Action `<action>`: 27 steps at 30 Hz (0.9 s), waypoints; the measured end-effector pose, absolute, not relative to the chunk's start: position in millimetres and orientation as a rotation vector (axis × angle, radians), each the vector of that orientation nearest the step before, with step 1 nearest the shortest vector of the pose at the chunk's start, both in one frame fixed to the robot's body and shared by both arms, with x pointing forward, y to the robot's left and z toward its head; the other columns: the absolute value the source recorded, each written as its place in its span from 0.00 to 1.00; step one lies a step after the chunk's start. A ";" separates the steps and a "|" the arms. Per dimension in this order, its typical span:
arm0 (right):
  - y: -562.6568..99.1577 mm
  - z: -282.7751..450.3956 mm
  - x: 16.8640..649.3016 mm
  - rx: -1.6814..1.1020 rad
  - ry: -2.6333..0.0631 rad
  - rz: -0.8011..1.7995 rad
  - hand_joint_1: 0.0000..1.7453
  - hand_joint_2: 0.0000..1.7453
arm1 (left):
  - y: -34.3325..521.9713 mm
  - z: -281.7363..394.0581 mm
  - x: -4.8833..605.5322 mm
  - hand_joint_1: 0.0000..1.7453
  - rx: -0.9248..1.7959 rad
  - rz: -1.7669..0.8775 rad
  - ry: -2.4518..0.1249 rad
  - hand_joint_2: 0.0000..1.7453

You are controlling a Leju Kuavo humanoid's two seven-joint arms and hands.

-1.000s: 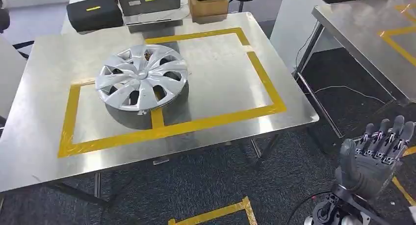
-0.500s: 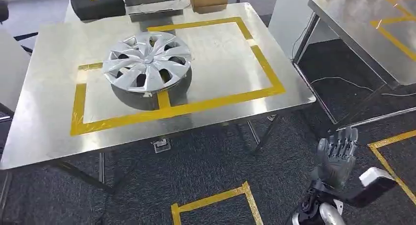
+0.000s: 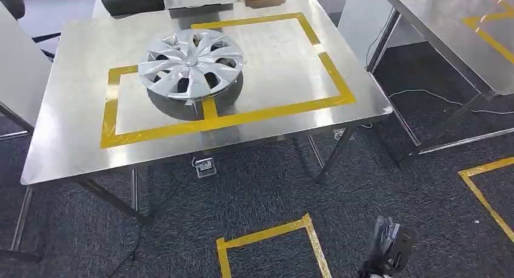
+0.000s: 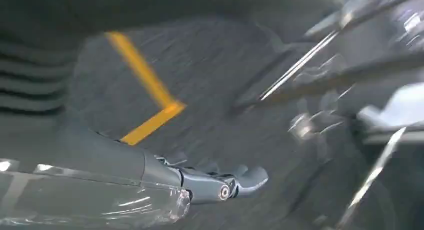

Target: Take the parts from the cabinet and place them on the table.

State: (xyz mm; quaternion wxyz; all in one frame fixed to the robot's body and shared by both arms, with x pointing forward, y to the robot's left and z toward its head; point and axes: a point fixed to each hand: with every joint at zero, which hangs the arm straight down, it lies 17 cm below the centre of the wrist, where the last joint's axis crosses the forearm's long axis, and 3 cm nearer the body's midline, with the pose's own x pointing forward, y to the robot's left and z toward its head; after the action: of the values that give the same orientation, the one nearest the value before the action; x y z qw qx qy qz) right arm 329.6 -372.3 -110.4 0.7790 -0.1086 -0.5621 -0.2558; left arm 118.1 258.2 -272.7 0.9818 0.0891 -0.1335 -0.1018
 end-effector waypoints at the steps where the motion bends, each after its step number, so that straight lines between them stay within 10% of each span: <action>1: -369.9 -117.8 326.7 -0.237 -1.189 -0.552 0.00 0.00 | 258.2 -272.6 118.5 0.00 0.179 -0.205 -0.269 0.00; 27: -367.4 -188.4 263.7 -0.315 -0.922 -0.497 0.00 0.00 | 260.2 -271.8 122.7 0.00 0.184 -0.208 -0.278 0.00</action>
State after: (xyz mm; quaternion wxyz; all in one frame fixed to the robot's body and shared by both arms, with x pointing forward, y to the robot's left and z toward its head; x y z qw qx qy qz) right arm 263.7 -367.4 -188.4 0.8542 -0.1498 -0.4384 -0.2362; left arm 122.7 260.2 -271.8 0.9808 0.0915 -0.1379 -0.1032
